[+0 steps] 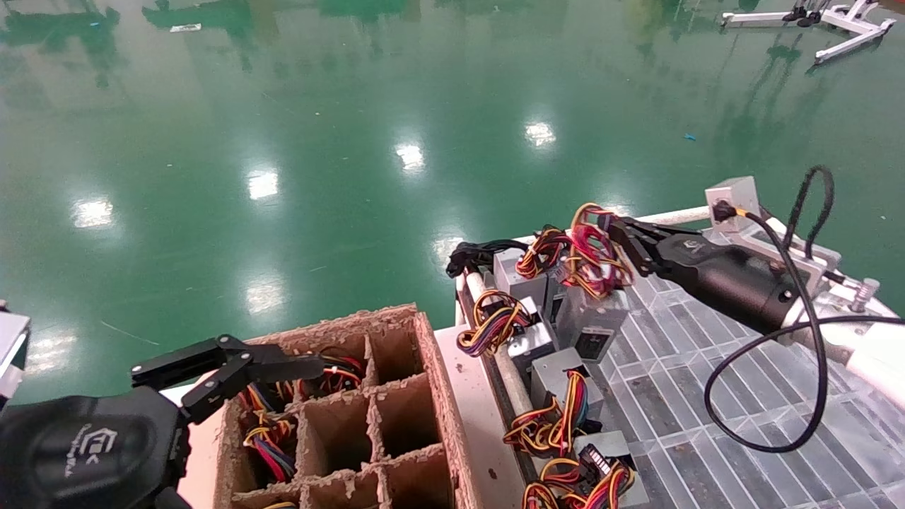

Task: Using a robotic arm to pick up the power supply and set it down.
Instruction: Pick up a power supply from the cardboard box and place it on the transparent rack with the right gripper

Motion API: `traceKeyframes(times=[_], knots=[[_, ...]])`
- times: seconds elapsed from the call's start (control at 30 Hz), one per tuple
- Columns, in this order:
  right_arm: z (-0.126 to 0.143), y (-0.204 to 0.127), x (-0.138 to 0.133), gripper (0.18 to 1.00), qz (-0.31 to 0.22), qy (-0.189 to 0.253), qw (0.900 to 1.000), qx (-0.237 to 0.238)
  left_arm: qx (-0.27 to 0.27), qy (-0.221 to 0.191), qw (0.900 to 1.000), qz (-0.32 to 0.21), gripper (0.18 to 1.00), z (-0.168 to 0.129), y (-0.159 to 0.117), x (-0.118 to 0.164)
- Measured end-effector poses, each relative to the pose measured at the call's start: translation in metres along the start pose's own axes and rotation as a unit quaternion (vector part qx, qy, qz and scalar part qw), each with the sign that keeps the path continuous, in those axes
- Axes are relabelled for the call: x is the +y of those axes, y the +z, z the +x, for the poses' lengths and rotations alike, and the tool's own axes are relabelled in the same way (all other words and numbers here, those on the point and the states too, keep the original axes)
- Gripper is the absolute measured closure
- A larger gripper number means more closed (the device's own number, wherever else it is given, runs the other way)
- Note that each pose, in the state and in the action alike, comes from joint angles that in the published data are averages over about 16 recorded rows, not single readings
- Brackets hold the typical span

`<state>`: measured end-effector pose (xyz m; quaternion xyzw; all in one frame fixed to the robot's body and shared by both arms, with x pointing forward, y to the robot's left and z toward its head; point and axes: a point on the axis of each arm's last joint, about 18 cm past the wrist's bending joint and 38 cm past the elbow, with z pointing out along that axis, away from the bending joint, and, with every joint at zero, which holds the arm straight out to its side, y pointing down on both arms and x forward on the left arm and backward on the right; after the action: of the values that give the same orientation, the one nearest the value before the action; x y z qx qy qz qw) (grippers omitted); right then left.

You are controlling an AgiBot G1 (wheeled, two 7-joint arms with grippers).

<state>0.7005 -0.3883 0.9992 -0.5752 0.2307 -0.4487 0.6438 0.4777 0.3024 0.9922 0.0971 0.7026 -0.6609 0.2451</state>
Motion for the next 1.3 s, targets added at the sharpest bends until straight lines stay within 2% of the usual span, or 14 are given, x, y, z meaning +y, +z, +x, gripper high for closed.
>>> traceKeyframes(times=[0.33,0.6,1.3], knots=[[0.022,-0.016,0.008,0.987,-0.010,-0.002,0.999,0.048,0.000,0.000,1.0000,0.000,0.184,0.000,0.000,0.000],[0.029,-0.010,0.001,0.987,-0.018,-0.015,0.998,0.066,0.000,0.000,1.0000,0.000,0.184,0.000,0.000,0.000],[-0.006,0.031,-0.003,0.987,-0.042,-0.025,0.999,0.011,0.000,0.000,1.0000,0.000,0.184,0.000,0.000,0.000]])
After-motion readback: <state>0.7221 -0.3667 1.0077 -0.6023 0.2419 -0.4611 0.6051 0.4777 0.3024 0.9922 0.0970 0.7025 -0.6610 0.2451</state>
